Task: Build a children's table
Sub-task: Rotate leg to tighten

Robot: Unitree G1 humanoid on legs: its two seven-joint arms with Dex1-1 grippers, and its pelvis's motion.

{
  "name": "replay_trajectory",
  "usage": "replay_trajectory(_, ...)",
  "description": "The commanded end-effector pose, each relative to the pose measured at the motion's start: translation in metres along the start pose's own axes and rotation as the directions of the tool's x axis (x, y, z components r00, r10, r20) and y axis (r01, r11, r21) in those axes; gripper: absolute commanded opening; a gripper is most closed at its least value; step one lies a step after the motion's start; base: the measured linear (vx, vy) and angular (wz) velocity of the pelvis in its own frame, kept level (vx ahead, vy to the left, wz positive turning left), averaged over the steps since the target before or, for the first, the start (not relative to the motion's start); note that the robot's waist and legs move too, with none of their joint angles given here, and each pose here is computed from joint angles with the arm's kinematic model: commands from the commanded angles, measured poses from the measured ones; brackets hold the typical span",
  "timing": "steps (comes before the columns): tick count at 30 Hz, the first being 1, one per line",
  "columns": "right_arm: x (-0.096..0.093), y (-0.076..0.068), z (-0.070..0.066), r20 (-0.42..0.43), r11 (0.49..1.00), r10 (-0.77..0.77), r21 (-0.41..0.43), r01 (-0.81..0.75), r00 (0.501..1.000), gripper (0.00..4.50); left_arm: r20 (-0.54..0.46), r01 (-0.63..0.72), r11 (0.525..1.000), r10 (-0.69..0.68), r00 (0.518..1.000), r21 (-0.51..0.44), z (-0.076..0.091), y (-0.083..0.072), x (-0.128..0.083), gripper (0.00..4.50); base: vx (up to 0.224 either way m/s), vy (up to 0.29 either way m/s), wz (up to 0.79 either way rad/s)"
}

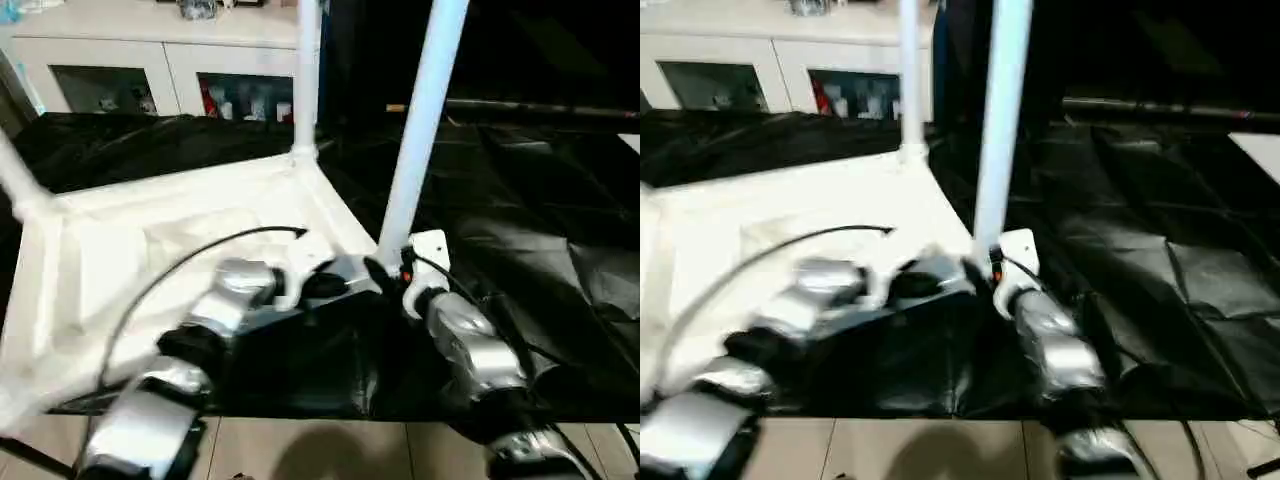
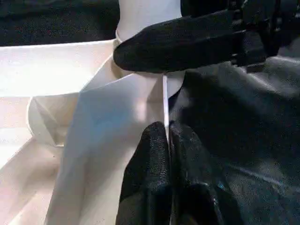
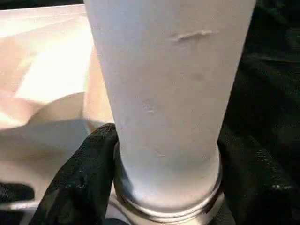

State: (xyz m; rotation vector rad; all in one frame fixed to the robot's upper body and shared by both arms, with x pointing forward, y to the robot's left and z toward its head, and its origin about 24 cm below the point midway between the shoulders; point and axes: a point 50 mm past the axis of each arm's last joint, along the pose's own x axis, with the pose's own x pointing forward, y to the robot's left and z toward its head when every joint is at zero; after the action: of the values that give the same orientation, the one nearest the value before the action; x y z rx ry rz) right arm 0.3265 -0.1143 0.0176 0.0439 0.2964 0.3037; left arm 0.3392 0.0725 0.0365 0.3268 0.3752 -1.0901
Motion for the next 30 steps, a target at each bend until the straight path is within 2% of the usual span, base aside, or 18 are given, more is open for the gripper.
replay_trajectory(1,0.005,0.031,-0.012,-0.052,0.995,0.095,0.014,-0.094,0.994,2.77,0.011,-0.02,1.0,0.02,1.0,-0.022,0.003,-0.009,0.015,0.0,0.0,0.0,0.0)
replay_trajectory(2,0.005,0.032,-0.009,-0.032,0.993,0.114,0.023,-0.114,0.993,2.77,0.018,-0.014,1.0,0.015,1.0,-0.021,0.004,-0.008,0.013,0.0,0.0,0.0,0.0)
replay_trajectory(3,0.005,0.033,-0.005,-0.006,0.989,0.147,0.034,-0.147,0.989,3.11,0.029,-0.003,1.0,0.003,1.0,-0.018,0.005,-0.007,0.011,0.0,0.0,0.0,0.0)
replay_trajectory(5,0.002,0.031,0.003,0.041,0.977,0.212,0.02,-0.213,0.976,3.46,0.046,0.031,1.0,-0.031,0.998,0.004,0.006,-0.005,0.005,0.0,0.0,0.0,0.0)
replay_trajectory(10,-0.005,0.017,0.011,0.038,0.951,0.308,-0.025,-0.307,0.951,3.81,0.074,0.112,0.993,-0.115,0.991,0.045,0.004,-0.002,-0.008,0.0,0.0,0.0,0.0)
replay_trajectory(12,-0.013,0.01,0.014,0.014,0.909,0.412,-0.072,-0.41,0.911,3.81,0.077,0.157,0.986,-0.161,0.984,0.058,0.002,-0.002,-0.016,0.0,0.0,0.0,0.0)
replay_trajectory(14,-0.024,0.0,0.016,-0.031,0.846,0.521,-0.119,-0.52,0.853,3.81,0.067,0.211,0.974,-0.216,0.974,0.076,-0.002,0.0,-0.025,0.0,0.03,-0.015,0.01)
replay_trajectory(17,-0.032,-0.007,0.017,-0.065,0.802,0.576,-0.149,-0.579,0.815,3.81,0.062,0.239,0.967,-0.244,0.968,0.083,-0.004,0.001,-0.031,0.0,0.0,0.0,0.0)
replay_trajectory(18,-0.037,-0.015,0.019,-0.096,0.766,0.612,-0.173,-0.619,0.785,3.81,0.065,0.267,0.961,-0.272,0.96,0.077,-0.005,0.002,-0.036,0.0,0.0,0.0,0.0)
replay_trajectory(21,-0.042,-0.023,0.021,-0.133,0.737,0.638,-0.177,-0.652,0.758,3.81,0.074,0.31,0.949,-0.314,0.947,0.058,-0.006,0.002,-0.042,0.0,0.0,0.0,0.0)
replay_trajectory(25,-0.046,-0.028,0.023,-0.179,0.701,0.665,-0.186,-0.688,0.725,3.81,0.075,0.368,0.929,-0.37,0.926,0.044,-0.008,-0.001,-0.05,0.0,0.0,0.0,0.0)
replay_trajectory(29,-0.046,-0.025,0.021,-0.192,0.683,0.68,-0.186,-0.706,0.708,3.81,0.073,0.374,0.926,-0.376,0.924,0.041,-0.01,-0.001,-0.053,0.0,0.0,0.0,0.0)
replay_trajectory(30,-0.045,-0.024,0.021,-0.19,0.68,0.684,-0.184,-0.71,0.704,3.67,0.07,0.373,0.927,-0.376,0.924,0.041,-0.01,-0.001,-0.053,0.0,0.0,0.0,0.0)
